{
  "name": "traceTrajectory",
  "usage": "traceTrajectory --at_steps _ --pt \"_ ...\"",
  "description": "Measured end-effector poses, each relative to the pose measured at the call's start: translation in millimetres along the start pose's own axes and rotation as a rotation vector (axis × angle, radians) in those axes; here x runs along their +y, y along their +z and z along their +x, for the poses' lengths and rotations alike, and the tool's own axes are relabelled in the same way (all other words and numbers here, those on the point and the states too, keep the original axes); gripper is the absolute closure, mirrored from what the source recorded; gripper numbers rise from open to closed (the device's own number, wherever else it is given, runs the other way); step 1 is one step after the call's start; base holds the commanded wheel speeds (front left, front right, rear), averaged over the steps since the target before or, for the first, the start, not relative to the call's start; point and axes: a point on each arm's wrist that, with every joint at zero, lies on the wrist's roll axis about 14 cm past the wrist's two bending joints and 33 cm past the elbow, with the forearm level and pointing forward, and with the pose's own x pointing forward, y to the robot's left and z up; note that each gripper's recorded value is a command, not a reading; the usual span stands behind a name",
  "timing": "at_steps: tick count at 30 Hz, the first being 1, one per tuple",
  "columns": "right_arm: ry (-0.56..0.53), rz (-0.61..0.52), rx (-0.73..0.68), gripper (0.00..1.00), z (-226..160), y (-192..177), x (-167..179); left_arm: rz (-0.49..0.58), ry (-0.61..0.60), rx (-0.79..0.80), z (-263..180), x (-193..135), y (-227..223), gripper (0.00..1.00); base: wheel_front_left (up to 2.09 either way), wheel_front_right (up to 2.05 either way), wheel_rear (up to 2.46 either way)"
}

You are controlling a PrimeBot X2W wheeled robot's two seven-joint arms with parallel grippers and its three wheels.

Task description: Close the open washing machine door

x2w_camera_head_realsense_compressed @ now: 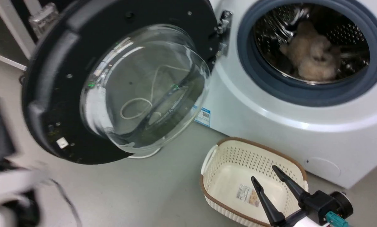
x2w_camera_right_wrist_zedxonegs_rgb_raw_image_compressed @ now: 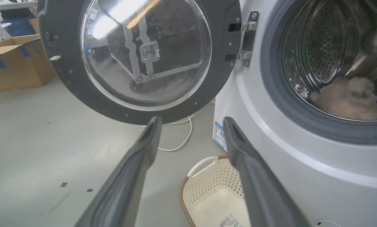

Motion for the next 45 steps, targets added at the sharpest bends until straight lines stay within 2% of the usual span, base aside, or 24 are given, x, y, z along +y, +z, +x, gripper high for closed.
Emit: traceTrajectory --at_steps 4,9,13,16,20,22,29,30,38,45 --pt "-0.024 0.005 0.012 0.0 -4.1 -6.6 -13.0 -0.025 0.072 -0.045 37.4 36.2 11.2 1.0 0.0 0.0 0.0" --pt "-0.049 0.019 0.034 0.0 -10.9 -17.6 -26.7 -0.136 0.204 -0.008 81.6 86.5 10.0 1.0 0.0 0.0 0.0" --pt "-0.076 0.038 0.043 0.0 -13.7 -24.0 -38.4 -0.204 0.241 0.092 104.7 107.4 -9.1 1.0 0.0 0.0 0.0" --pt "-0.087 0.049 0.056 0.0 -17.8 -30.5 -42.7 -0.349 0.295 0.228 111.0 114.2 -41.2 1.0 0.0 0.0 0.0" --pt "-0.095 0.048 0.069 0.0 -22.6 -34.0 -46.5 -0.603 0.312 0.498 99.9 96.8 -97.5 1.0 0.0 0.0 0.0" --pt "-0.102 0.046 0.071 0.0 -24.1 -34.3 -48.8 -0.687 0.286 0.605 92.6 81.5 -114.9 1.0 0.0 0.0 0.0" --pt "-0.115 0.042 0.065 0.0 -26.3 -31.5 -52.5 -0.833 0.12 0.784 76.0 35.7 -126.0 1.0 0.0 0.0 0.0" --pt "-0.122 0.036 0.059 0.0 -27.6 -28.5 -53.4 -0.882 0.044 0.828 66.8 21.2 -119.9 1.0 0.0 0.0 0.0" --pt "-0.172 0.018 0.023 0.0 -33.1 -12.6 -58.8 -1.037 -0.168 0.928 26.3 -32.4 -101.5 1.0 0.0 0.0 0.0" --pt "-0.259 -0.011 -0.023 0.0 -45.2 6.2 -74.0 -1.147 -0.335 1.035 -22.9 -87.4 -91.0 1.0 0.0 0.0 0.0"
